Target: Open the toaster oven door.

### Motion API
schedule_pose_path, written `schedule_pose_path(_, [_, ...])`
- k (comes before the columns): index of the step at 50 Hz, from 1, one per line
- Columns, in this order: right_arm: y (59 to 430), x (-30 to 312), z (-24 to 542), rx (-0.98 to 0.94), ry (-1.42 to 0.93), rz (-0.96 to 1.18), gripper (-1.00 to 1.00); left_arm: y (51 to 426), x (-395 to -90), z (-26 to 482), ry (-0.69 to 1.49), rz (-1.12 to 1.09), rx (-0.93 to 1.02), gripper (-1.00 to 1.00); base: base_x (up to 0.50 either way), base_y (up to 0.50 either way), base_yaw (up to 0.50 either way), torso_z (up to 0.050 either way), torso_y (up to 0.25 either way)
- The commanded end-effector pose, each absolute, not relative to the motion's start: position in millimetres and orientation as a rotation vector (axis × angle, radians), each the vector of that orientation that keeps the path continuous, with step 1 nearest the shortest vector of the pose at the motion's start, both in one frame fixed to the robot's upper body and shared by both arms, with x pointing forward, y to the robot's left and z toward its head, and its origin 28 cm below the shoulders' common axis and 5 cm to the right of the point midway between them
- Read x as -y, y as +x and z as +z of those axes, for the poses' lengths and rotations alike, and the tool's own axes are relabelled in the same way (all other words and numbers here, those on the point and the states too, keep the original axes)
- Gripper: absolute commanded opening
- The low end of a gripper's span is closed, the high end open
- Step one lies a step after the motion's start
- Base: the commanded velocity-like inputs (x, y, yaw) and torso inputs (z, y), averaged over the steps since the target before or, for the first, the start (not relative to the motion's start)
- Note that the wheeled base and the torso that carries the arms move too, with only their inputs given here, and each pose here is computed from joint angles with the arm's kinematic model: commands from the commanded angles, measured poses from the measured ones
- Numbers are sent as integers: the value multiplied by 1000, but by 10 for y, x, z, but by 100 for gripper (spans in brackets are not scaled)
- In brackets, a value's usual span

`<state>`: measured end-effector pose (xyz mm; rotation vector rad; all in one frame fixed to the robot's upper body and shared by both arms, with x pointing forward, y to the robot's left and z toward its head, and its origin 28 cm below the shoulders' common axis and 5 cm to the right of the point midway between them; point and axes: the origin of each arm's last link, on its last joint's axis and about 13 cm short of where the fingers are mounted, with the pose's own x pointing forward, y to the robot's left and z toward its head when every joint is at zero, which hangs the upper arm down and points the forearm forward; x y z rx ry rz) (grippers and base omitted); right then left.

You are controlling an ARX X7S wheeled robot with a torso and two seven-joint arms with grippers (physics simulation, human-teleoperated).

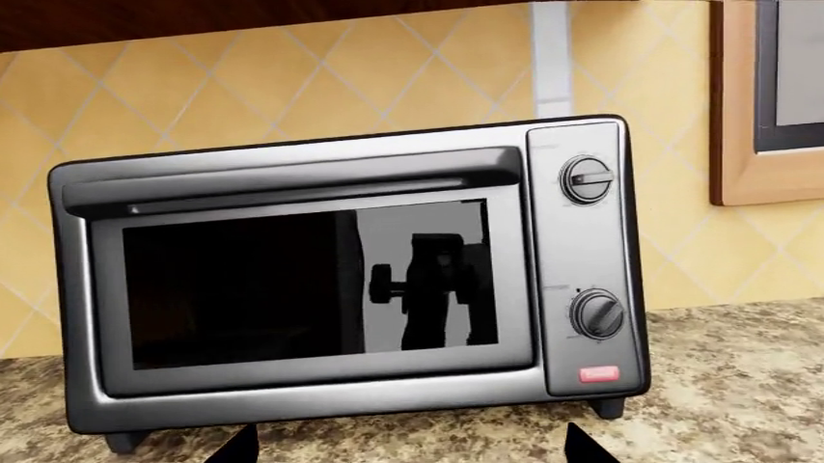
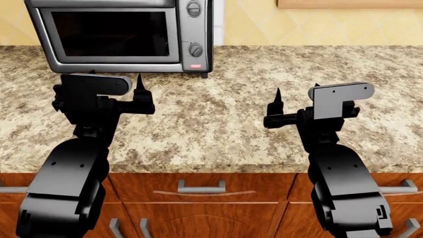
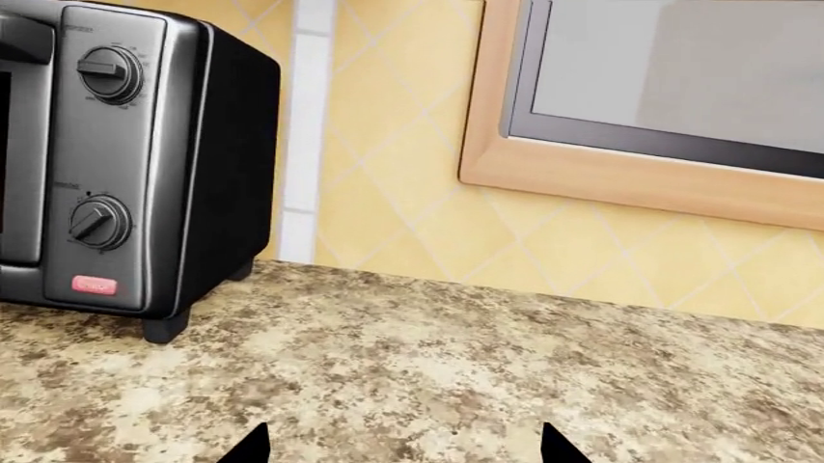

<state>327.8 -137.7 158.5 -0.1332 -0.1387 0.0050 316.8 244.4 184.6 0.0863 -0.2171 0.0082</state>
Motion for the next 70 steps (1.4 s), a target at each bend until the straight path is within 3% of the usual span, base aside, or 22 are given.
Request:
schedule_pose_path(1, [3278,1364,1572,136,-135,10,100,3167,-2454,1835,88,14,215,100,371,0,0,0,0])
schedule_pose_path(42, [3276,1362,1564,144,-123,8,100,3140,-2492,1809,155,4,203,100,322,0,0,0,1])
schedule_pose_path(59, [3265,1379,1515,148,-105,8,100,2943,-3008,2341,975,-156,201,100,0,0,0,0,0])
schedule_pose_path(70, [3262,1384,1487,152,-93,8,100,2781,-3302,2708,1350,-216,143,100,0,0,0,0,0])
